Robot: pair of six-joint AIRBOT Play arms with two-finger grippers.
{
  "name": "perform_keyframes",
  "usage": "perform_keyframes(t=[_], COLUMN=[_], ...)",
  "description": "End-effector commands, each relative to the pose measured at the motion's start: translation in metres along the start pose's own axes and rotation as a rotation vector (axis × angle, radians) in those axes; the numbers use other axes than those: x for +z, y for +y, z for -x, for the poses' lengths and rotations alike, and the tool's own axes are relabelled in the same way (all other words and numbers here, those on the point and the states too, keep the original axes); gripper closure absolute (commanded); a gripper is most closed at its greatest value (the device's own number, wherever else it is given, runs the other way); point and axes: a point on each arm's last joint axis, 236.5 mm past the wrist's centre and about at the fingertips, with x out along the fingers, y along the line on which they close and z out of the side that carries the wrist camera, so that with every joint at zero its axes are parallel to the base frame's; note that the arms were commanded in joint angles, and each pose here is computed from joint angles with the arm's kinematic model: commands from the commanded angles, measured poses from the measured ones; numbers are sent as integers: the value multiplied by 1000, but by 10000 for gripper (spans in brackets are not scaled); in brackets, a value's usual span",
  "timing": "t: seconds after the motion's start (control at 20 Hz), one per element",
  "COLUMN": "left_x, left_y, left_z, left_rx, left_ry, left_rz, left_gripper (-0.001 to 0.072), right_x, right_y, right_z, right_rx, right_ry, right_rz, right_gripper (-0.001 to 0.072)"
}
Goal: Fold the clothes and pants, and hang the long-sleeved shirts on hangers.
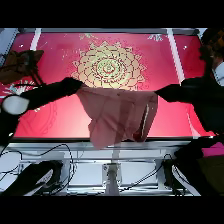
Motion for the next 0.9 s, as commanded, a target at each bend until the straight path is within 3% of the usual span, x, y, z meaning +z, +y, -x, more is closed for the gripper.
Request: perform_keyframes(t=[0.0,0.2,0.25,0.3,0.35,0.4,0.45,0.6,0.7,0.85], left_x=[-15,0,6,15,21,25,28,34,40,46], left_y=[61,71,71,71,71,71,73,69,61,50], left_z=[-76,-115,-119,-120,-120,-119,-117,-110,-102,-91], left_rx=[125,140,140,139,138,138,141,133,119,97], left_ry=[47,-52,-87,-128,-155,-171,-176,-186,-204,-219], left_rz=[71,85,78,73,71,70,73,73,66,58], left_gripper=[693,691,662,505,208,-6,3,3,3,4], right_x=[21,55,65,76,89,97,103,92,60,-6], right_y=[-61,-105,-114,-123,-130,-134,-138,-157,-163,-141], right_z=[-73,-123,-126,-125,-120,-115,-109,-92,-83,-80], right_rx=[-82,-164,-184,-205,-228,-241,-250,-283,-291,-166], right_ry=[-20,-154,-201,-251,-308,-345,-361,-260,-73,242], right_rz=[-103,-144,-151,-153,-149,-145,-147,-134,-9,162], right_gripper=[696,695,696,694,614,417,294,294,295,296])
